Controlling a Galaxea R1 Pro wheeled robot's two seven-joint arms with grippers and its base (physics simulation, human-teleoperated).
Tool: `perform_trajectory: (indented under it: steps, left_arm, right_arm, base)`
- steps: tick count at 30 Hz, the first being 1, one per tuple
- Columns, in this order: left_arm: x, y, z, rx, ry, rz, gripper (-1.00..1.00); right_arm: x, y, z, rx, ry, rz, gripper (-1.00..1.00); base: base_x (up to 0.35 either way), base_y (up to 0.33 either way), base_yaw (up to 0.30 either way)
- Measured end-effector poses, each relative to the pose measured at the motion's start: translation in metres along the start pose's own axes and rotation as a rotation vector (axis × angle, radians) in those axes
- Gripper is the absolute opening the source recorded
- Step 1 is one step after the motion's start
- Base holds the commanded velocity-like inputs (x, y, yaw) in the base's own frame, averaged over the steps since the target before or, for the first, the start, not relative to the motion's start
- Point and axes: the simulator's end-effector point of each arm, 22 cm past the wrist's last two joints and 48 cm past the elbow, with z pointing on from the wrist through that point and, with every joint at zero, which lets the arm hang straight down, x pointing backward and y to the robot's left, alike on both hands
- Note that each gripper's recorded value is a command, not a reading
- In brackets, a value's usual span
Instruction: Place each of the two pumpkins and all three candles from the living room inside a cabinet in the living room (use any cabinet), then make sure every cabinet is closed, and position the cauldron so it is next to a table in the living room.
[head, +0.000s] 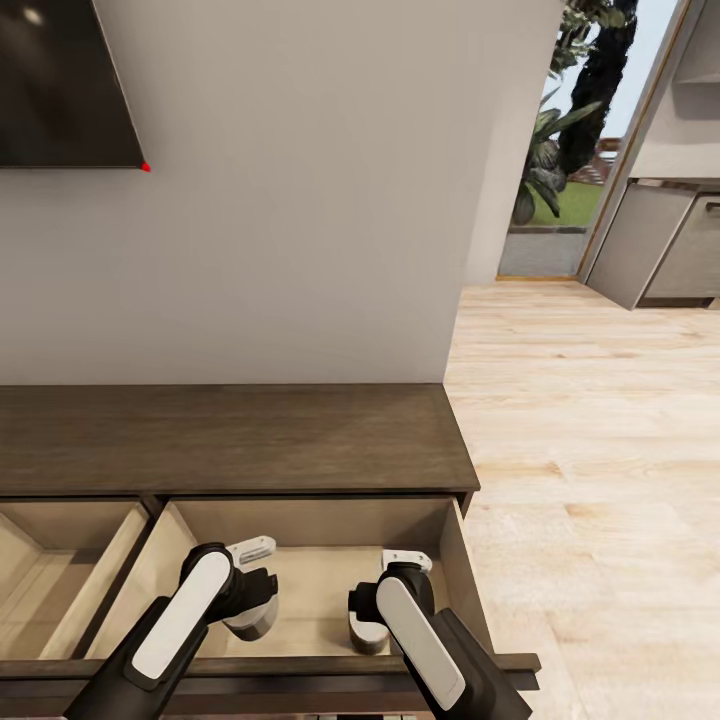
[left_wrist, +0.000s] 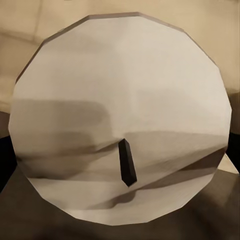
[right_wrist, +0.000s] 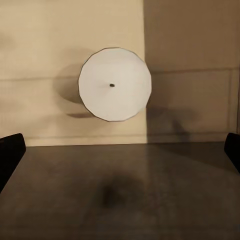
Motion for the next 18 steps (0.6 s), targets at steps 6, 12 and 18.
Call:
perform_trajectory:
  steps: [6, 12, 18]
  left_arm:
    - [-0.011, -0.003, 0.001, 0.005, -0.065, -0.038, 1.0]
    - [-0.047, -0.002, 0.017, 0.012, -0.261, 0.023, 1.0]
    - [-0.049, -0.003, 0.021, 0.028, -0.281, 0.04, 1.0]
  right_arm:
    - [0.0, 0.0, 0.0, 0.0, -0.001, 0.0, 1.0]
    - [-0.001, 0.0, -0.001, -0.001, -0.002, 0.001, 1.0]
    - [-0.003, 0.001, -0.004, -0.002, -0.009, 0.0, 1.0]
  base:
    - [0.0, 0.0, 0.0]
    - [0.0, 0.0, 0.0]
    - [0.0, 0.0, 0.0]
